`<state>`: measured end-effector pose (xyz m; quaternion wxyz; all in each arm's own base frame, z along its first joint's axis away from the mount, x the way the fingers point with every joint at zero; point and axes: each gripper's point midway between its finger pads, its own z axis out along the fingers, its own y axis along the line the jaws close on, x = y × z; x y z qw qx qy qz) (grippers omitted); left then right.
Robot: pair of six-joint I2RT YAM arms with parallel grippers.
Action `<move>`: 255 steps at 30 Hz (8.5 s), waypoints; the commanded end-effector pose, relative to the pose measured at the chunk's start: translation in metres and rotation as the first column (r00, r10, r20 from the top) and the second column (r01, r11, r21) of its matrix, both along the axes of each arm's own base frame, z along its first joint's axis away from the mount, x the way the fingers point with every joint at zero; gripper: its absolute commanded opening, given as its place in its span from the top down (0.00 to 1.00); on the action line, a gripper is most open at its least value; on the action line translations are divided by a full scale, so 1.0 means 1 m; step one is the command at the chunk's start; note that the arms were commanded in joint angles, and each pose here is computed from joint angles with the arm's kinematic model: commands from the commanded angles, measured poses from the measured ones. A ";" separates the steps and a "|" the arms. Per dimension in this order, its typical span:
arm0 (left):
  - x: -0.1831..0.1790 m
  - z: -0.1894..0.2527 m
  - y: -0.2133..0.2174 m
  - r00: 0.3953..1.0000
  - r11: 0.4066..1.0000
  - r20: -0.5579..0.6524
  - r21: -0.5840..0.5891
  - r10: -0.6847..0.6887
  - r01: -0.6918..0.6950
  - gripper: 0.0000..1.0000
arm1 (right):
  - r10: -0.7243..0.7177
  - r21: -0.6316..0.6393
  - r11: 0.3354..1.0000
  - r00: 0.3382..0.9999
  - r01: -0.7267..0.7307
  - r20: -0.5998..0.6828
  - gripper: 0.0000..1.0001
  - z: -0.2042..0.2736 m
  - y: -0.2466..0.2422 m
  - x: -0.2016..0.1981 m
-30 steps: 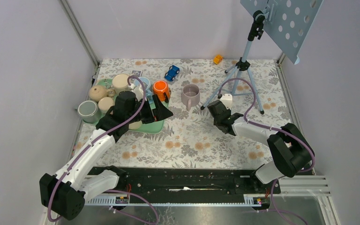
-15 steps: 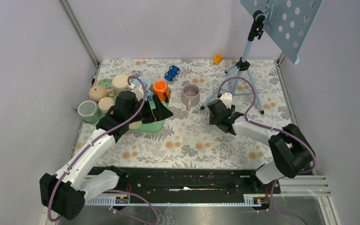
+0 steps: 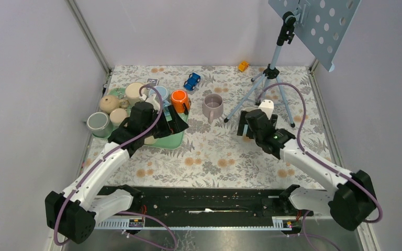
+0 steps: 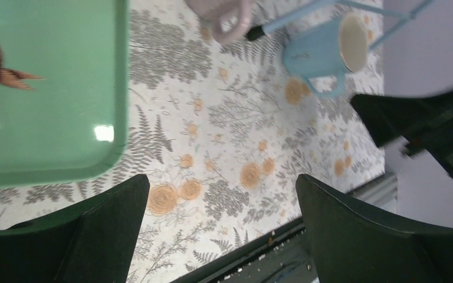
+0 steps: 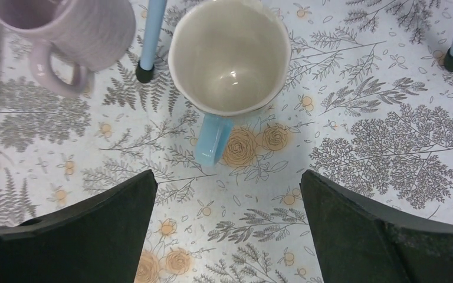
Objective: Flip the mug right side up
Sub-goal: Place the cup at the center of the board, then turn over the cup on the tray.
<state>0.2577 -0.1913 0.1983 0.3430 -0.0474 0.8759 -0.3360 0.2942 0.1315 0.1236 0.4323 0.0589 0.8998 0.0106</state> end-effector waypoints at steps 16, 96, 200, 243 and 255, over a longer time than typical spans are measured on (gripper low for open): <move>0.058 0.012 0.081 0.831 0.802 0.065 0.231 0.552 -0.551 0.01 | 0.129 0.140 0.980 0.989 -0.138 0.077 0.00 0.054 0.016 -0.018; 0.223 -0.057 -0.015 0.918 0.846 0.028 0.378 0.396 -0.376 1.00 | 0.272 0.240 0.924 0.952 -0.299 0.138 0.00 0.092 0.025 -0.054; 0.030 0.179 -0.124 0.959 0.640 0.160 -0.717 -0.233 0.276 1.00 | 0.087 0.940 -0.284 0.972 -0.188 0.220 0.68 0.208 0.146 0.019; 0.028 0.086 -0.124 0.975 0.776 0.079 -0.593 -0.208 0.214 0.32 | 0.171 0.796 0.503 0.942 -0.337 0.290 1.00 0.183 0.124 0.010; 0.023 0.051 -0.105 0.988 0.878 0.051 -0.453 -0.148 0.155 0.29 | 0.292 0.667 0.663 0.938 -0.340 0.188 1.00 0.136 0.119 0.006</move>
